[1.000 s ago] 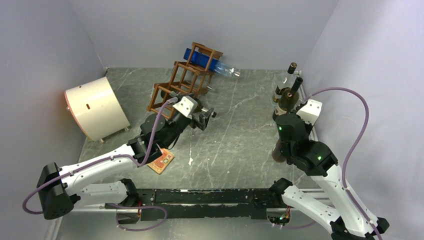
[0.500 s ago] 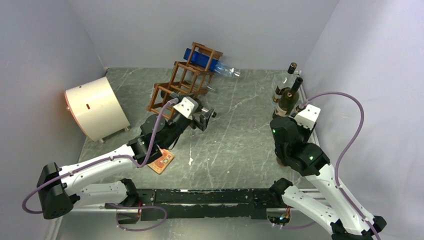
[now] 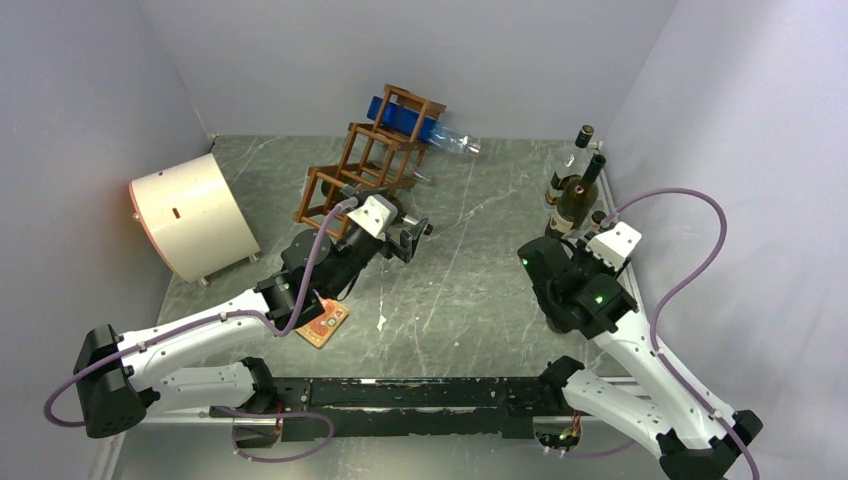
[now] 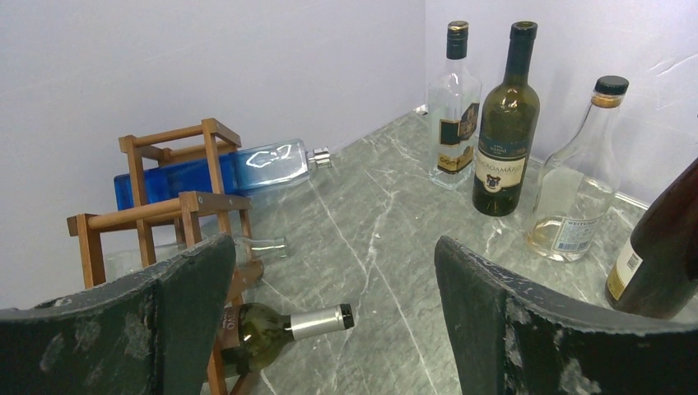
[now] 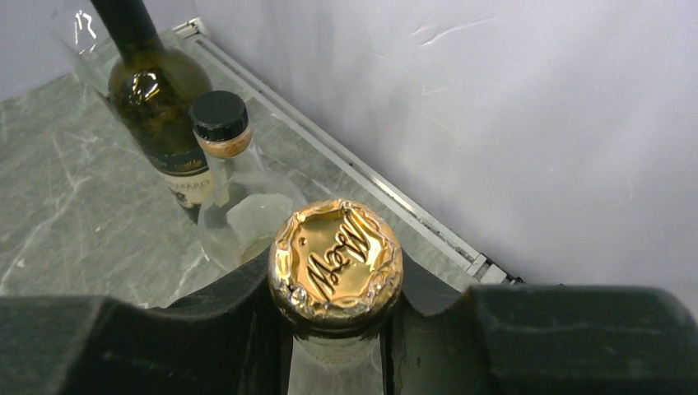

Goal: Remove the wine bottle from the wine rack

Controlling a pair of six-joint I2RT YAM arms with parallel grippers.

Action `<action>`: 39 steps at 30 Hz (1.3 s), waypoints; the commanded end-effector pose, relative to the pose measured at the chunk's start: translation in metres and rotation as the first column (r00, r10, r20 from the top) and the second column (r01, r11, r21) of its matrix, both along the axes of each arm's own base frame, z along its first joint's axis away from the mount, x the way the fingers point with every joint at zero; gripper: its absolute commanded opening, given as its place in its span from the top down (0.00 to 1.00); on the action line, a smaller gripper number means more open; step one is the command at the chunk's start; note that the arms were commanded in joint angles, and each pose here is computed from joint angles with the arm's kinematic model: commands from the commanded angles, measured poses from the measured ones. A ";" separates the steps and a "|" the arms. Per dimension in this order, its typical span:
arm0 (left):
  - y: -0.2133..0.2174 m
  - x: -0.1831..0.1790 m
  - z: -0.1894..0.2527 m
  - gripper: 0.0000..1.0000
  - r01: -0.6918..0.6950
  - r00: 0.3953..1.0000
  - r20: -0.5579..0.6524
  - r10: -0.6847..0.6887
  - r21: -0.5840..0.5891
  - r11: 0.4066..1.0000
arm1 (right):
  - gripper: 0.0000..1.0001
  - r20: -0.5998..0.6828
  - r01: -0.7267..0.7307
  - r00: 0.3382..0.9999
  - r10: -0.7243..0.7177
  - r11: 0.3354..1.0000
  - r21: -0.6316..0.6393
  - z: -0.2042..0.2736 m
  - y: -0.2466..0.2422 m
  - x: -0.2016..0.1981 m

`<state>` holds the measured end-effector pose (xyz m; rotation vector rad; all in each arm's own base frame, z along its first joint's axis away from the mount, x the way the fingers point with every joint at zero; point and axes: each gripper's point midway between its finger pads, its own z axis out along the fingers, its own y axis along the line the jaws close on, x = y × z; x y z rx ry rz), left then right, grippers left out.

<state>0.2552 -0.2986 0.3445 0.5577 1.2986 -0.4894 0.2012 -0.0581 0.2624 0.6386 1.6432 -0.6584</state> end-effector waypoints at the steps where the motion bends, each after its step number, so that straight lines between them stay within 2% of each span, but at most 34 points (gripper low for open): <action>1: 0.003 -0.002 0.012 0.06 -0.006 1.000 0.018 0.007 -0.027 1.000 | 1.00 0.180 0.115 0.977 -0.111 0.993 -0.008 0.031 -0.015 -0.007; 3: 0.003 -0.003 0.012 0.05 -0.003 1.000 0.019 0.004 -0.029 1.000 | 1.00 0.189 0.119 0.975 -0.116 0.993 -0.006 0.031 -0.016 -0.008; 6: 0.002 -0.004 0.013 0.06 0.000 1.000 0.018 0.000 -0.027 1.000 | 0.83 0.205 0.121 0.971 -0.120 0.993 0.011 0.031 -0.018 -0.010; 13: 0.002 -0.003 0.011 0.05 -0.007 1.000 0.020 0.008 -0.020 1.000 | 0.51 0.227 0.112 0.966 -0.122 0.992 0.056 0.041 -0.023 -0.018; 22: 0.000 -0.002 0.008 0.05 -0.007 1.000 0.017 0.008 -0.011 1.000 | 0.31 0.216 0.060 0.973 -0.076 0.995 0.081 0.057 -0.021 -0.020; 25: 0.000 -0.001 0.006 0.05 -0.011 1.000 0.015 0.011 -0.007 1.000 | 0.24 0.205 -0.015 0.979 -0.002 0.996 0.085 0.078 -0.015 -0.015; 29: 0.000 -0.002 0.009 0.05 -0.003 1.000 0.018 0.003 -0.012 1.000 | 0.15 0.228 -0.252 0.945 0.236 0.967 0.046 0.123 0.004 -0.005; 31: 0.001 -0.003 0.011 0.05 -0.003 1.000 0.020 0.004 -0.014 1.000 | 0.11 0.260 -0.382 0.894 0.366 0.924 0.011 0.146 0.019 -0.001; 33: 0.003 -0.003 0.012 0.05 -0.010 1.000 0.025 0.011 -0.018 1.000 | 0.07 0.256 -0.526 0.816 0.518 0.850 -0.042 0.163 0.043 0.007; 36: 0.007 -0.003 0.014 0.06 -0.022 0.999 0.032 0.023 -0.024 0.999 | 0.02 0.199 -0.760 0.609 0.768 0.637 -0.129 0.182 0.101 0.019; 39: 0.018 -0.001 0.022 0.08 -0.064 0.997 0.044 0.066 -0.048 0.997 | 0.00 0.133 -0.899 0.405 0.905 0.421 -0.121 0.181 0.161 0.032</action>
